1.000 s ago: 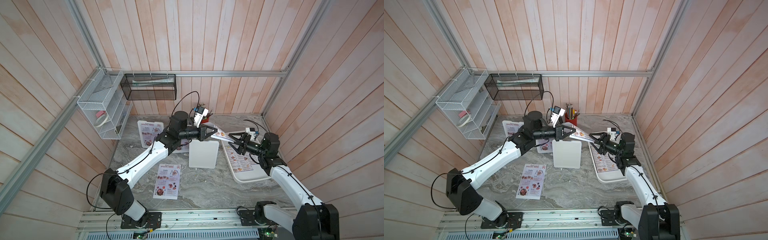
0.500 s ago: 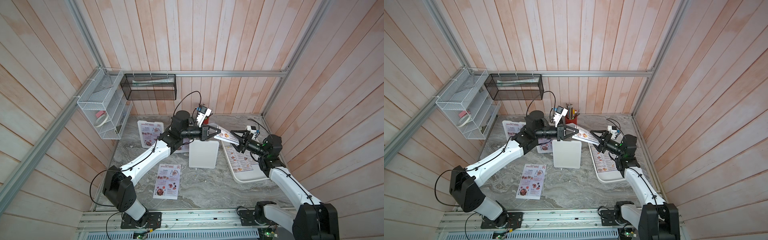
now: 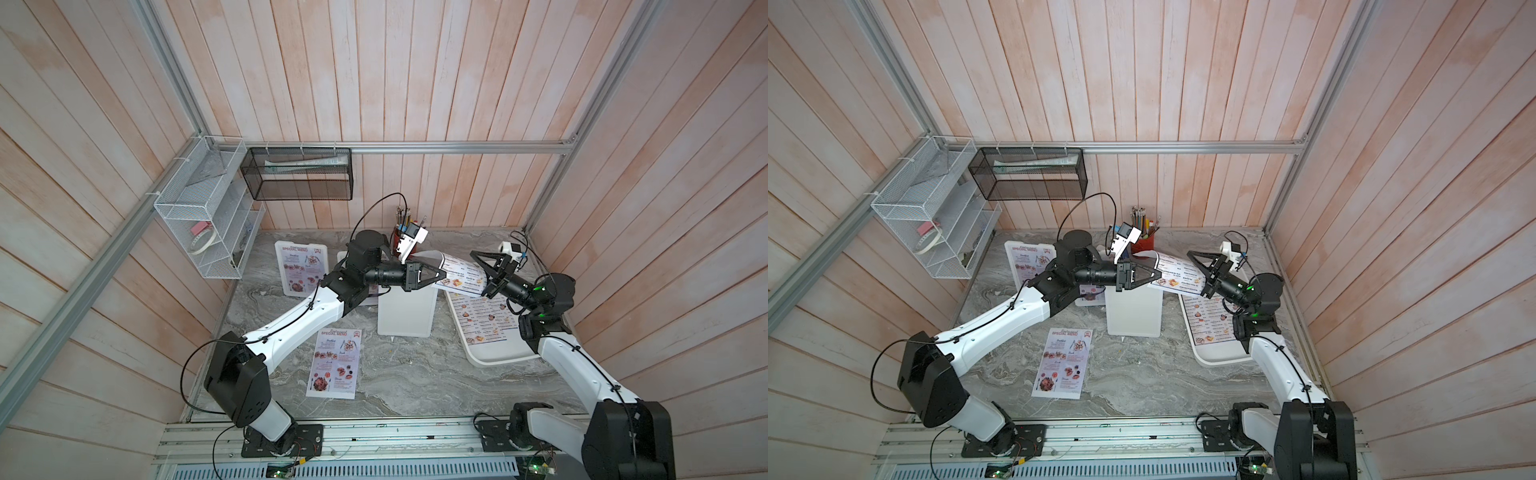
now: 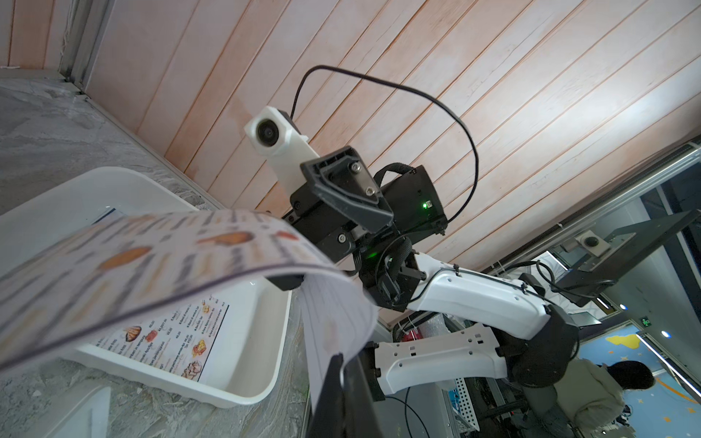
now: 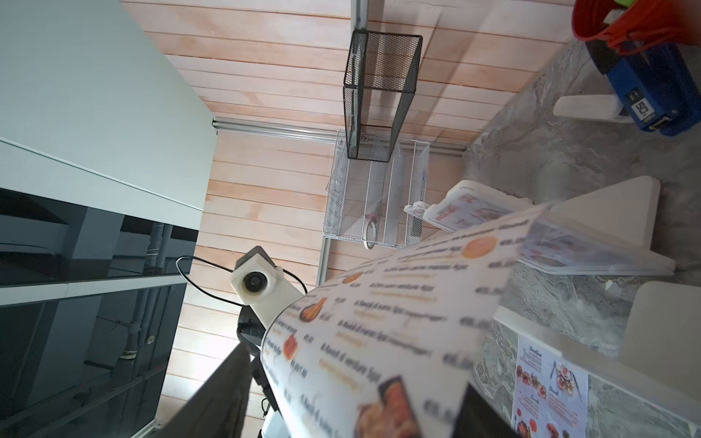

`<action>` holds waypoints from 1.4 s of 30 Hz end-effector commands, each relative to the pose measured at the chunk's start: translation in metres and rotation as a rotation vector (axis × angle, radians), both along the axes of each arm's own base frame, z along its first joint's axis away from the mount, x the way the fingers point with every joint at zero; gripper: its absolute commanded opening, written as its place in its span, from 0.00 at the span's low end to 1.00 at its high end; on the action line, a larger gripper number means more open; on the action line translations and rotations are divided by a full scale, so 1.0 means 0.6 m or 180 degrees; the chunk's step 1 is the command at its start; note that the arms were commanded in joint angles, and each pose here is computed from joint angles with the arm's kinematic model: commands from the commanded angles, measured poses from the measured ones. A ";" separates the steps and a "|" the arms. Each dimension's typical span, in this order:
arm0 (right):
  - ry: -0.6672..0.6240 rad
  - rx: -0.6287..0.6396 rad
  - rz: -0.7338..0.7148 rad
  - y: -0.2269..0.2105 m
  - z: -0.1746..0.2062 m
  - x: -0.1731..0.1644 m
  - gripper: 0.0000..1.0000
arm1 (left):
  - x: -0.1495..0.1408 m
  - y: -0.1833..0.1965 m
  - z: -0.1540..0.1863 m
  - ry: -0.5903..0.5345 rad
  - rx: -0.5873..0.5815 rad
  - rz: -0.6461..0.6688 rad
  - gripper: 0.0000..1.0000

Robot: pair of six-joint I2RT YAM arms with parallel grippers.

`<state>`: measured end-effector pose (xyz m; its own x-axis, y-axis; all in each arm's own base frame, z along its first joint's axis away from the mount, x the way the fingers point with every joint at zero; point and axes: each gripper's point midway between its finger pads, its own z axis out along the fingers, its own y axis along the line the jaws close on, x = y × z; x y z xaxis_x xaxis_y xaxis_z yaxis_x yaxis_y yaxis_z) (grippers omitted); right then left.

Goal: Replace the menus in the menu holders
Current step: Pick up the menu from the storage box.

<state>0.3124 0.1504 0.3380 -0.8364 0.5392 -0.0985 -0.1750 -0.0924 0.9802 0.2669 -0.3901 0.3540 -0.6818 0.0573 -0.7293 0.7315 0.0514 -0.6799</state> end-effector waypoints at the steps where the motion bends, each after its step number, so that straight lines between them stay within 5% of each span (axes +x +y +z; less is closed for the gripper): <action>1: -0.0221 0.0029 -0.0008 -0.008 0.013 -0.008 0.70 | -0.021 0.011 0.020 -0.0018 -0.0067 -0.0039 0.00; 11: -0.0663 -0.0027 -0.0040 -0.015 0.037 -0.022 0.66 | -0.051 0.036 -0.014 0.0213 0.0099 -0.0057 0.00; 20: -0.0642 -0.0232 -0.0068 -0.018 0.030 -0.005 0.39 | -0.050 0.057 -0.054 0.0348 0.0297 0.0237 0.00; 28: -0.0435 -0.0507 -0.0234 -0.023 0.007 0.013 0.24 | -0.033 0.072 -0.090 0.0449 0.0451 0.0519 0.00; 42: -0.0442 -0.0788 -0.0211 -0.013 -0.008 0.016 0.16 | -0.023 0.079 -0.099 0.0513 0.0378 0.0581 0.00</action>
<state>0.3251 0.1389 0.3199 -0.7822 0.5556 -0.2819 -0.2458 0.1404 0.9591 0.2530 -0.3444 0.2831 -0.8151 0.0260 -0.5787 0.5614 0.2813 -0.7782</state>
